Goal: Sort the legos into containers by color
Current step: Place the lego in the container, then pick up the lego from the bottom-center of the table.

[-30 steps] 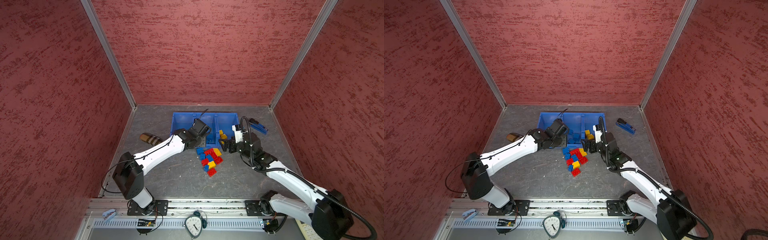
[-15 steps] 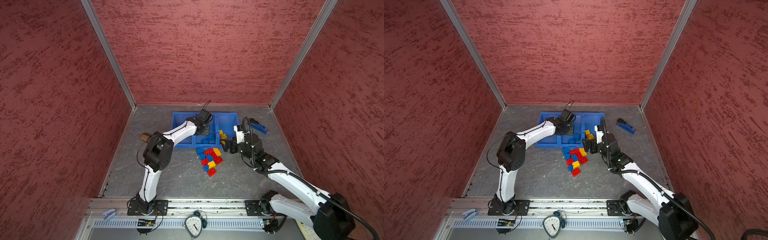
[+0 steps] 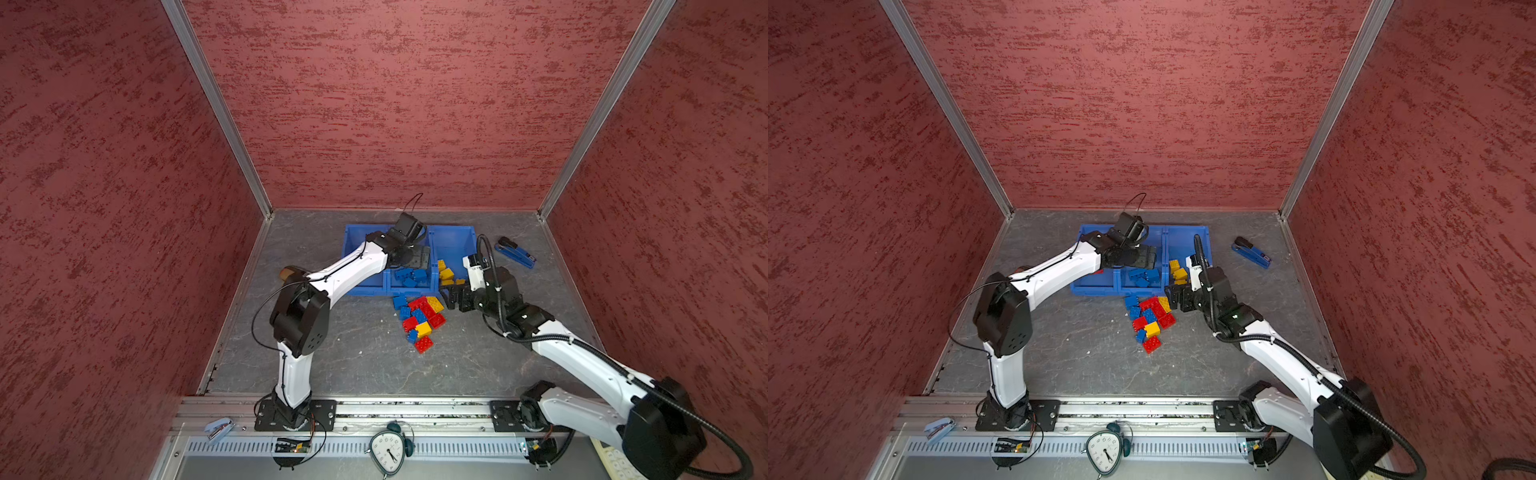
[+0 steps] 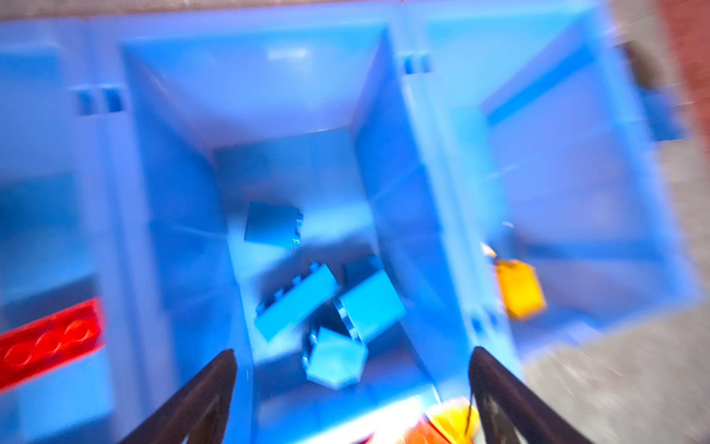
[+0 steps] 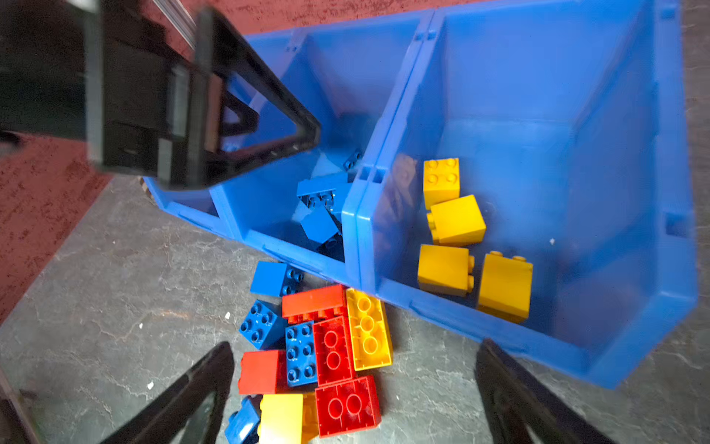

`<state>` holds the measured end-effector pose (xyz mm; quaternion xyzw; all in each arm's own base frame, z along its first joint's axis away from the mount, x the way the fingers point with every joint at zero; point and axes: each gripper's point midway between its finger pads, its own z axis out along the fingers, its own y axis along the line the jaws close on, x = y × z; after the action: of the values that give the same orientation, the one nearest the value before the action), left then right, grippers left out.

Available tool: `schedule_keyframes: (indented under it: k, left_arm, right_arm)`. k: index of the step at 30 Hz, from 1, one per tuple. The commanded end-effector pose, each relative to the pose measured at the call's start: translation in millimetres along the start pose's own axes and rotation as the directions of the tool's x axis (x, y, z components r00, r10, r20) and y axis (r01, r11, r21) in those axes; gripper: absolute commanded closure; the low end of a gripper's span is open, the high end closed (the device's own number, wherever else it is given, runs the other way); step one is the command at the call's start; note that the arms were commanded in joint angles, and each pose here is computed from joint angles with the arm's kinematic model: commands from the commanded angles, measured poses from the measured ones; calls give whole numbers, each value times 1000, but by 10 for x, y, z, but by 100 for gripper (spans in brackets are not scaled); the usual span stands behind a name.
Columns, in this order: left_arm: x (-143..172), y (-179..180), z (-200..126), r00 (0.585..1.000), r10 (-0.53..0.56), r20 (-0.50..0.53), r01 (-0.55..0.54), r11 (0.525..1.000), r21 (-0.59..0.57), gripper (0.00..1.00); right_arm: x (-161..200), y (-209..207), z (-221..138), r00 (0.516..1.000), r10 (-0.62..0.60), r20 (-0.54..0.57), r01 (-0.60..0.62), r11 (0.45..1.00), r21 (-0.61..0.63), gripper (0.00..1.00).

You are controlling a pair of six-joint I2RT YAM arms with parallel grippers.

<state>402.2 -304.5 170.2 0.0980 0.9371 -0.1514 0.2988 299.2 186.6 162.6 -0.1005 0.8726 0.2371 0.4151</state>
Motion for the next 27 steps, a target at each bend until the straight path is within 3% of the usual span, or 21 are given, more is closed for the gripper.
schedule_keyframes:
  k: [1, 4, 8, 14, 20, 23, 27]
  left_arm:
    - [-134, -187, -449, 992, -15, 126, 2, 995, 104, 0]
    - [-62, -72, -833, 972, -52, 230, 30, 994, 101, 1]
    - [198, 401, -1216, 931, -145, 335, 148, 989, 18, 1]
    - [703, 1133, -1580, 844, -307, 439, 374, 924, -74, 1]
    - [949, 1447, -1682, 784, -390, 483, 478, 876, -68, 1]
    - [943, 1459, -1657, 783, -399, 478, 484, 872, -66, 1]
    - [917, 1451, -1571, 798, -394, 457, 483, 871, -92, 1]
  right_arm:
    - [19, 105, -23, 996, -78, -34, 77, 997, -26, 2]
    - [202, 191, -5, 985, -147, -92, 143, 989, -45, 2]
    - [536, 271, 44, 969, -172, -176, 166, 985, -48, 2]
    - [993, 293, 86, 921, -188, -341, 182, 982, -51, 6]
    - [1268, 434, 60, 888, -165, -429, 135, 986, -101, 12]
    - [1433, 571, 21, 860, -207, -466, 154, 977, -149, 15]
    - [1556, 605, 75, 838, -241, -490, 215, 970, -108, 15]
